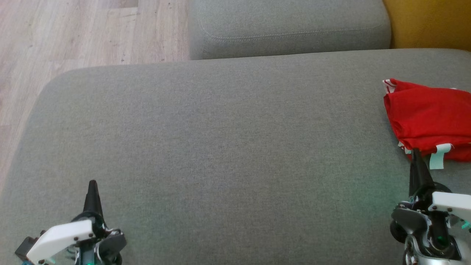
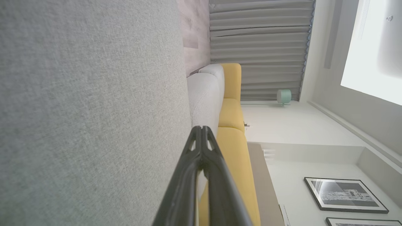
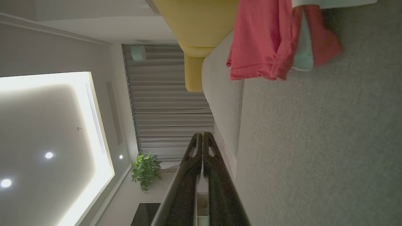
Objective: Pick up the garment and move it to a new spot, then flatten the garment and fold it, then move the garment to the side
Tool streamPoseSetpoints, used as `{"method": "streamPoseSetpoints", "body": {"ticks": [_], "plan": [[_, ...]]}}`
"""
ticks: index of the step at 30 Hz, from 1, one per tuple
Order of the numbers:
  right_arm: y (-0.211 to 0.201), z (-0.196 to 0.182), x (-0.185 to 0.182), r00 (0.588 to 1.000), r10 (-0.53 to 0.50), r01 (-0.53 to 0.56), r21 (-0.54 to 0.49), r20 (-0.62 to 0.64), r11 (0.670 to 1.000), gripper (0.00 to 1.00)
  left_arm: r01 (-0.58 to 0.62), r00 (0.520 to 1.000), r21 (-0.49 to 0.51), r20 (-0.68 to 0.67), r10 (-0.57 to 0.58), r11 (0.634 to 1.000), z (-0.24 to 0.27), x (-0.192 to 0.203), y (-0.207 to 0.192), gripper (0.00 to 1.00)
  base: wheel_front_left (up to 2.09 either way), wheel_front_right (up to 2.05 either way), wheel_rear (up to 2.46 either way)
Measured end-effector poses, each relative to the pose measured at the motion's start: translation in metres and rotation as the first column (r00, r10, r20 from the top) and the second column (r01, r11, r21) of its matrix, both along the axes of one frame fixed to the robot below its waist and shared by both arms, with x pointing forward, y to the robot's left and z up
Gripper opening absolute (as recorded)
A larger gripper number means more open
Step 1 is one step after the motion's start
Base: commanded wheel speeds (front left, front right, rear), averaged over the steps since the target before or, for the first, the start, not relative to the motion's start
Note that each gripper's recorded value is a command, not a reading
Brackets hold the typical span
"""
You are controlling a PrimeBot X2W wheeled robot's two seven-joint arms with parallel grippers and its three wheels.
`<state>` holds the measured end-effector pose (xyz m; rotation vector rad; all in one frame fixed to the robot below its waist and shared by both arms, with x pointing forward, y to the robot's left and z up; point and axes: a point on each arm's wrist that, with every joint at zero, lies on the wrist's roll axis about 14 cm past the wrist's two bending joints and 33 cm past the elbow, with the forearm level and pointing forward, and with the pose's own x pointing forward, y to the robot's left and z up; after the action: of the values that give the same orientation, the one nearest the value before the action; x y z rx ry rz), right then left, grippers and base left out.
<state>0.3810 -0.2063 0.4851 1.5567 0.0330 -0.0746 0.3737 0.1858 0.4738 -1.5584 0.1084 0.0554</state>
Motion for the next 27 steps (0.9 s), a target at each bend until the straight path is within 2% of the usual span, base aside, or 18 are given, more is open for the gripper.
{"method": "streamPoseSetpoints", "body": {"ticks": [27], "plan": [[-0.0005, 0.0018, 0.0002, 1.0, -0.002, 0.002, 0.018, 0.007, 1.0, 0.0, -0.002, 1.0, -0.014, 0.002, 0.002, 1.0, 0.0004, 0.0, 0.0006, 0.0, 0.0, 0.0, 0.0]]}}
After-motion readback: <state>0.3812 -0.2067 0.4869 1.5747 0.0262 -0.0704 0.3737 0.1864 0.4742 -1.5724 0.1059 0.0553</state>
